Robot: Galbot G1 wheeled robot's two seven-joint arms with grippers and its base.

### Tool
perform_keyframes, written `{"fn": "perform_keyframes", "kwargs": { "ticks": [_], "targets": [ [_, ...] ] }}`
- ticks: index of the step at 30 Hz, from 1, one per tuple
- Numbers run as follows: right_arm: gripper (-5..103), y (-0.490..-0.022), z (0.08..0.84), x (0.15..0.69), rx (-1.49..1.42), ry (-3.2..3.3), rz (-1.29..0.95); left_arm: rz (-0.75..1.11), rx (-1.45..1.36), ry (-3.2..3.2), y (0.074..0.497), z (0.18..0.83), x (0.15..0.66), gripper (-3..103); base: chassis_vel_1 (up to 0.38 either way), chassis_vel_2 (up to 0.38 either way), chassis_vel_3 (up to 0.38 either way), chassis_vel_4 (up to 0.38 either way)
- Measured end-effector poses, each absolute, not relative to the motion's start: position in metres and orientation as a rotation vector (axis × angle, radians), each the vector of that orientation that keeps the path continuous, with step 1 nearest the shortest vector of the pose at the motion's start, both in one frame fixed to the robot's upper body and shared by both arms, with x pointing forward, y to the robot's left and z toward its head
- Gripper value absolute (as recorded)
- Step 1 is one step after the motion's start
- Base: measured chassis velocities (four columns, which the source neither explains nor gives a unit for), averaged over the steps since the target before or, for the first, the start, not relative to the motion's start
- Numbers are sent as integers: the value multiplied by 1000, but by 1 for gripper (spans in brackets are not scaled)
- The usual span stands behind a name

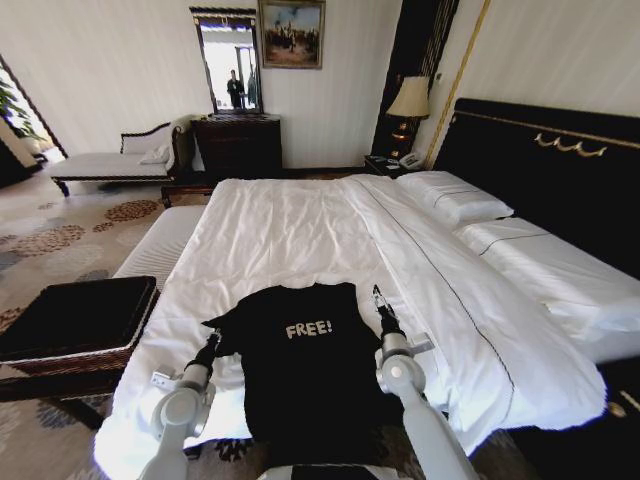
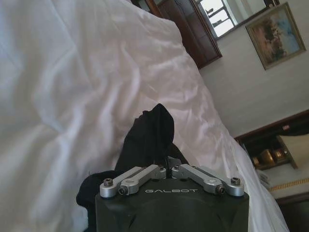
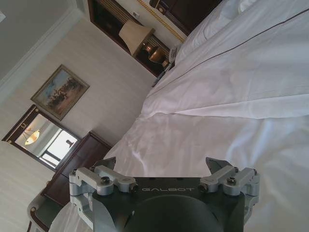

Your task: Fold the clothes on the bed and place them into the basket.

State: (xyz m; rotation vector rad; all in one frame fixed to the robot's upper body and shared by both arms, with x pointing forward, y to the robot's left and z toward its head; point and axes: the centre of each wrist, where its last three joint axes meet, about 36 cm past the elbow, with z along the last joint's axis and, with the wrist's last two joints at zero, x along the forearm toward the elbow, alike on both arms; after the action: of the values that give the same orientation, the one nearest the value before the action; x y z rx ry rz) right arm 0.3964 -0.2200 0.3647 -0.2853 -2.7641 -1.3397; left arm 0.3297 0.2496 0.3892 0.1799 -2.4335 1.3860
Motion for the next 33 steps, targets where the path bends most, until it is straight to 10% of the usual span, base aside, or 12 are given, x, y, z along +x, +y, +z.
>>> {"fn": "perform_keyframes", "kwargs": {
  "ticks": [20,33],
  "targets": [
    [100,-222,358,385,-230,-2819,-1286,1304,-29,-2444,181,373,371,-1,0,0,0,0],
    [100,-225,348,411,-234,-2808,-1255,1325,-47,-2414,187,382,347,42,0,0,0,0]
  ]
}}
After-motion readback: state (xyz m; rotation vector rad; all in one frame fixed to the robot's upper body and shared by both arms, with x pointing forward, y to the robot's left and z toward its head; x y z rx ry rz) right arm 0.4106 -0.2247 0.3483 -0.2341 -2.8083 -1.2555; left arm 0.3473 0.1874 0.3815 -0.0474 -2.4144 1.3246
